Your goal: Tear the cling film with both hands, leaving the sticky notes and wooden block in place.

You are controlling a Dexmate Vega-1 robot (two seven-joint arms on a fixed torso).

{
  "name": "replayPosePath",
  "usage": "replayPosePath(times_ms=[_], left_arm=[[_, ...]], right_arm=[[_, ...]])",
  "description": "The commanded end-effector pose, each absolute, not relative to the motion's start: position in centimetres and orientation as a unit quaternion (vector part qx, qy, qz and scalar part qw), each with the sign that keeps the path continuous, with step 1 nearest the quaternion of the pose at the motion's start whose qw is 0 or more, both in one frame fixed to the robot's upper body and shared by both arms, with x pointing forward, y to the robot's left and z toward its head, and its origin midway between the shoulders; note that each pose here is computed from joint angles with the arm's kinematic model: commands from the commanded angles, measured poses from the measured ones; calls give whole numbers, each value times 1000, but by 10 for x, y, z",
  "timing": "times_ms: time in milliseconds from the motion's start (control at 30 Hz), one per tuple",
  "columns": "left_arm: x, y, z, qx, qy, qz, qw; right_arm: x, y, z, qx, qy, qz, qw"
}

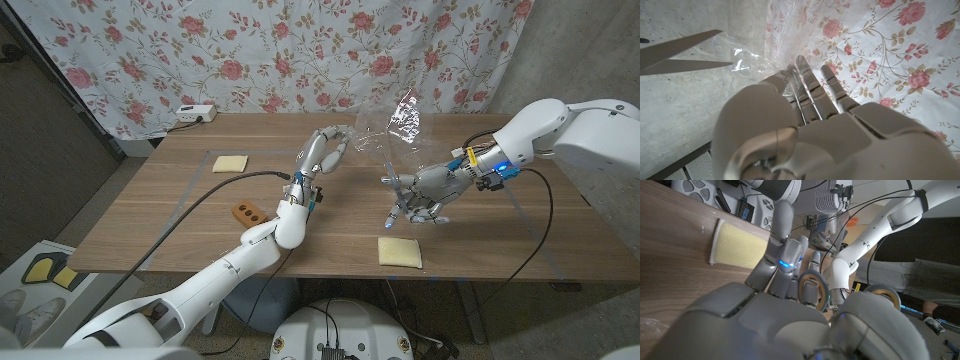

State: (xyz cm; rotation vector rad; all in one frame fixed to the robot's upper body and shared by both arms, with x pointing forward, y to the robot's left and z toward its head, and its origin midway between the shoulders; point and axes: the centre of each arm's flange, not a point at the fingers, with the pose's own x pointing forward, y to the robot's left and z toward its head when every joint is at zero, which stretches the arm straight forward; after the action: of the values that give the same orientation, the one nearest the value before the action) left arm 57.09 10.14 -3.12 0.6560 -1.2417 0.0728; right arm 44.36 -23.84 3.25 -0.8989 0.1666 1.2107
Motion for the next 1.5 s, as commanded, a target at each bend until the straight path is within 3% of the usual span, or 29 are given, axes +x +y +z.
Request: replayPosePath(times_ms=[33,667,1500], left_arm=[[566,104,-31,336,-589,34,734],[549,111,-30,393,-650,36,650],[560,128,-32,372,-617,60,691]], right_arm=[[446,-235,32,-406,83,552,724],[449,-225,35,-411,95,552,719],[440,-220,42,-410,71,559,717]])
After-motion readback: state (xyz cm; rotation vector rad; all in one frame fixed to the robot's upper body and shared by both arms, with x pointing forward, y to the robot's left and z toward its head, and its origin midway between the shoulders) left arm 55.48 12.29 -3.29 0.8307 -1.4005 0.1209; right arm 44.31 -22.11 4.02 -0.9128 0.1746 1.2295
